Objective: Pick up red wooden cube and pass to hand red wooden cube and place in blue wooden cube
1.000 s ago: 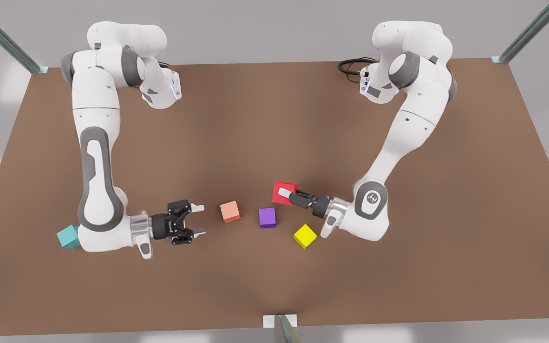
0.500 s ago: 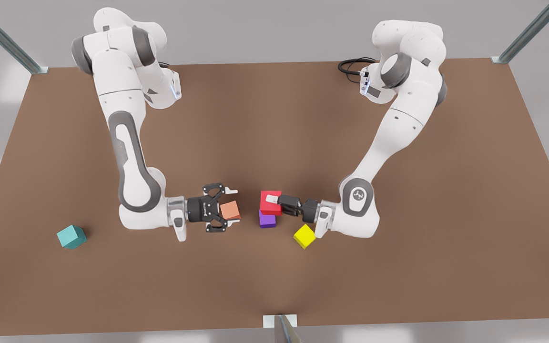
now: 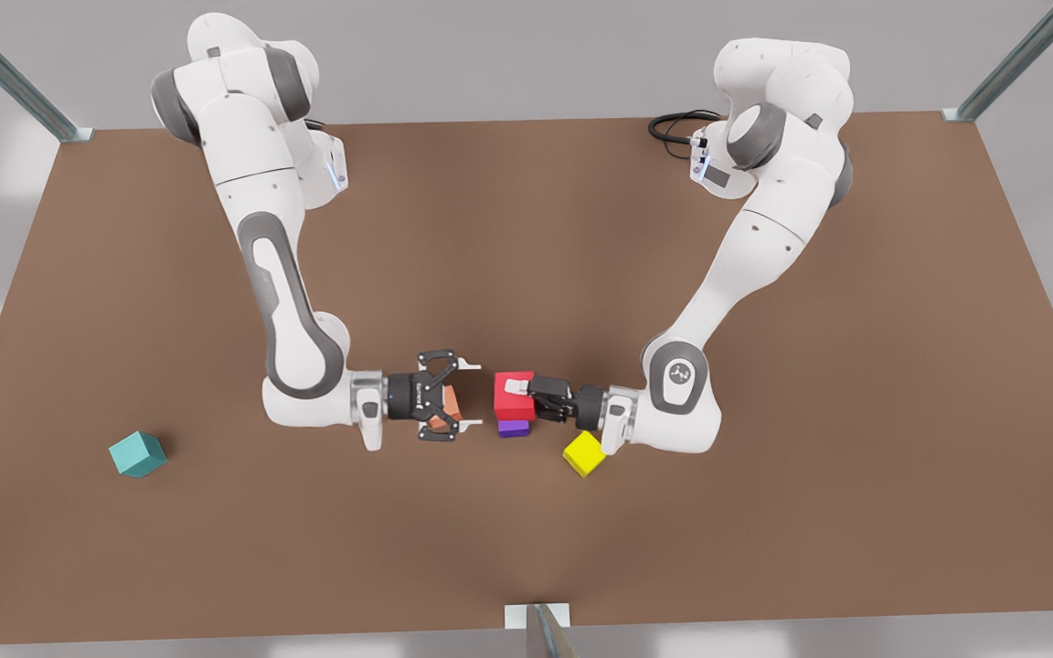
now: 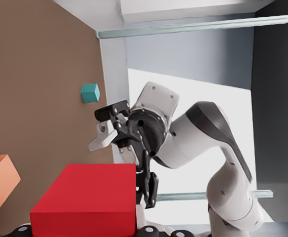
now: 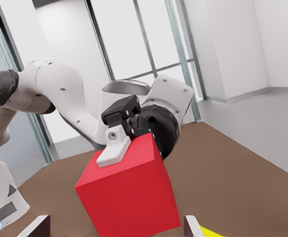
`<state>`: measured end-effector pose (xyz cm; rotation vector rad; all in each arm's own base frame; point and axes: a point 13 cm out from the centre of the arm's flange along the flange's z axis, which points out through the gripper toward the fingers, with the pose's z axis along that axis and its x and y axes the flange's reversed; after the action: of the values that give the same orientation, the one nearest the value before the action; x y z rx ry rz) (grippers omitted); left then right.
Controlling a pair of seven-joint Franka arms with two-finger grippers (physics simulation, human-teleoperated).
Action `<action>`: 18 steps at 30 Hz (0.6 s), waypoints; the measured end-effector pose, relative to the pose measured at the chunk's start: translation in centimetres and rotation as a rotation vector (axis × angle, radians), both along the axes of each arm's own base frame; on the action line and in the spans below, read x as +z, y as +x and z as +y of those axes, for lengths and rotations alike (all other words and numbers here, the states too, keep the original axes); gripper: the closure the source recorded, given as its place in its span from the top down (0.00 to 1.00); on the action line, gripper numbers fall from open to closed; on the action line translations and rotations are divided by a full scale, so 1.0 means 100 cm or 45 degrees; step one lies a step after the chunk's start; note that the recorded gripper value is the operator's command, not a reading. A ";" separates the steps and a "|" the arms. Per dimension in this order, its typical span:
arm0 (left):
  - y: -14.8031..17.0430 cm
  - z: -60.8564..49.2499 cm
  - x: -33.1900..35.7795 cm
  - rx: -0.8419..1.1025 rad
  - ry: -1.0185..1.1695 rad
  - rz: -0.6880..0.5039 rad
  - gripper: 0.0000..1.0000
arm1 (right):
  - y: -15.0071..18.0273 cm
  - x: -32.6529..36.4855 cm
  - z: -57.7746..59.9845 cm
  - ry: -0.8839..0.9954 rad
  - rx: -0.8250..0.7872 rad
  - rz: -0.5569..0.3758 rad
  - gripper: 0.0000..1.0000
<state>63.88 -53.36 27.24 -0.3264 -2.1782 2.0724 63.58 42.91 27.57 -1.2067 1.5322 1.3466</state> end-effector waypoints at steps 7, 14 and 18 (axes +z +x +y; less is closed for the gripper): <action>0.001 -0.002 0.004 0.009 -0.015 -0.016 0.50 | -0.003 -0.001 0.010 0.007 0.010 -0.070 1.00; 0.000 -0.006 0.004 0.010 -0.018 -0.025 0.50 | -0.007 -0.007 0.024 0.023 0.006 -0.098 1.00; 0.000 -0.007 0.003 0.012 -0.017 -0.030 0.50 | -0.005 -0.006 0.025 0.028 -0.001 -0.119 1.00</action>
<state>63.84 -54.02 27.58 -0.3437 -2.1838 2.1000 63.10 45.37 27.01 -1.2380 1.4490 1.2851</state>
